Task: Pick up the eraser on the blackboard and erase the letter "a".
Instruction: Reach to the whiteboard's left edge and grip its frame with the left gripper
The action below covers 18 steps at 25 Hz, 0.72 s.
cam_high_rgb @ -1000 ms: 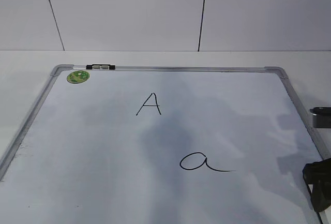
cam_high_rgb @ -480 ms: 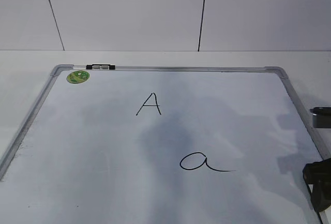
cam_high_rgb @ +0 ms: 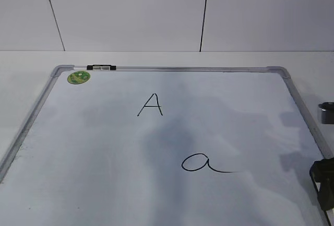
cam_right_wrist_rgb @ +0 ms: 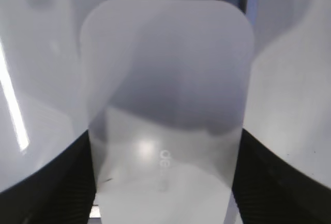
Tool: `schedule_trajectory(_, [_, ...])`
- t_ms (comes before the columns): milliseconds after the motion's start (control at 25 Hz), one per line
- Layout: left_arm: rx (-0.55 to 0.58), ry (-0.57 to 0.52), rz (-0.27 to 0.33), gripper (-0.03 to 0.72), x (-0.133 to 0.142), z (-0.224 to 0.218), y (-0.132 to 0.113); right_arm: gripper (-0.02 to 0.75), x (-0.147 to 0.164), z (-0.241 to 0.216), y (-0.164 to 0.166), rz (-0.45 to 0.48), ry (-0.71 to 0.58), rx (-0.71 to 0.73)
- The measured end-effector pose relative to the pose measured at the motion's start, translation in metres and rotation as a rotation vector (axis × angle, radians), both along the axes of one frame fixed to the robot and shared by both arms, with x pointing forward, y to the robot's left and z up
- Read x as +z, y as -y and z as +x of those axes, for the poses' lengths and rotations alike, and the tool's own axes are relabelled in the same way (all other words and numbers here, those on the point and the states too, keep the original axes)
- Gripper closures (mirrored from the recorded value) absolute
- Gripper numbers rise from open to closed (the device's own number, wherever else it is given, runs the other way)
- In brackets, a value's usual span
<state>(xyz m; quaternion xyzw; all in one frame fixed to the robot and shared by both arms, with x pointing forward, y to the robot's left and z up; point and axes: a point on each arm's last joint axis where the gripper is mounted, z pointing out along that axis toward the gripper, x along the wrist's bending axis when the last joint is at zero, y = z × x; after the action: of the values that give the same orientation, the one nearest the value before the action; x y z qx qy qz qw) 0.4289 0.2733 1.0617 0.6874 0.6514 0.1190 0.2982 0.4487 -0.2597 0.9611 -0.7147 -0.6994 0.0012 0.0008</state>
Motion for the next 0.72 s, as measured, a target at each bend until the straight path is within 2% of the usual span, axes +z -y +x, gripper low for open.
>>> schedule_trajectory(480, [0.0,-0.004,0.0,0.284,-0.001,0.001,0.0,0.167,0.028,-0.01,0.002,0.015,0.079,0.0])
schedule_trajectory(720, [0.001,-0.078,0.003,0.284,-0.015,0.013,0.0,0.167,0.037,-0.017,0.003,0.019,0.101,0.002])
